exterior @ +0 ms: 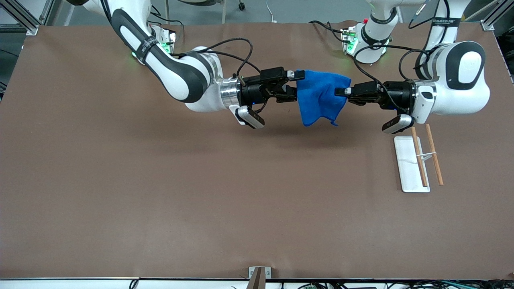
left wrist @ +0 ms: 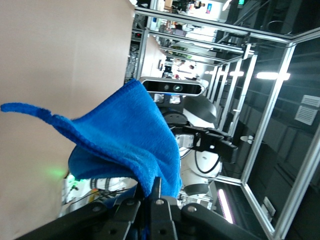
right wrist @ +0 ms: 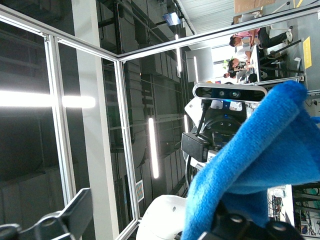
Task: Right arm passes towel to left arm to hang
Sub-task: 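Carry the towel to the dowels with the left gripper while the right retracts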
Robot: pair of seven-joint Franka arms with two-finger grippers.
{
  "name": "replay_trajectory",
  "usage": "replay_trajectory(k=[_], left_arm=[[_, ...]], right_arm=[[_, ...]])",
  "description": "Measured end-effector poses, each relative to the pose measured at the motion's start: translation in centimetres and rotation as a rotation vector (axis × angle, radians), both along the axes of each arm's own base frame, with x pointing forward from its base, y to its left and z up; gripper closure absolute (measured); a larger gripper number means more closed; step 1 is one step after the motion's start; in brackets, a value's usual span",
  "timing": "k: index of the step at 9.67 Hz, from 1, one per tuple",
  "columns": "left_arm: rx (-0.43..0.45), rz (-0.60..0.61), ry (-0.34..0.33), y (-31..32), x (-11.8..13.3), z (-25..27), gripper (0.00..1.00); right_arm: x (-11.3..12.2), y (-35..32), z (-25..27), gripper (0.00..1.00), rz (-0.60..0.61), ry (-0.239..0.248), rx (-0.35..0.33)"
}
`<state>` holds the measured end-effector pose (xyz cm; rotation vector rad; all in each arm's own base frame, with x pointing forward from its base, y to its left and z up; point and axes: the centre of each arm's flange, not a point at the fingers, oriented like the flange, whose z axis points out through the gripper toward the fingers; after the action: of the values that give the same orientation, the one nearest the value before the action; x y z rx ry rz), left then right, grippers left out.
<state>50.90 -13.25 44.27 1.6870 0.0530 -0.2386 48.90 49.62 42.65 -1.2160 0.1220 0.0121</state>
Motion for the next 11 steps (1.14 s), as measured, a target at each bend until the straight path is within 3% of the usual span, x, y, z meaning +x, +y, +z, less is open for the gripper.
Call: replay_trajectory(k=[2,4,8,11], left_arm=[[0.137,-0.036,-0.044,3.0,0.5,0.3,0.96],[0.269,-0.059,-0.068,6.4,0.7,0.0,0.96],[0.680,-0.089,-0.142,14.1,1.3,-2.1,0.96],[0.856,-0.089,-0.214,23.2,1.9,-4.5,0.96]], right_arm=[[2.5,-3.4,-1.7,0.00,-0.001,-0.056,-0.104],[6.2,-9.6,-3.9,0.00,0.044,-0.111,-0.265],[12.8,-24.4,-8.6,0.00,0.156,-0.250,-0.757],[14.9,-37.7,-8.1,0.00,0.310,-0.238,-1.067]])
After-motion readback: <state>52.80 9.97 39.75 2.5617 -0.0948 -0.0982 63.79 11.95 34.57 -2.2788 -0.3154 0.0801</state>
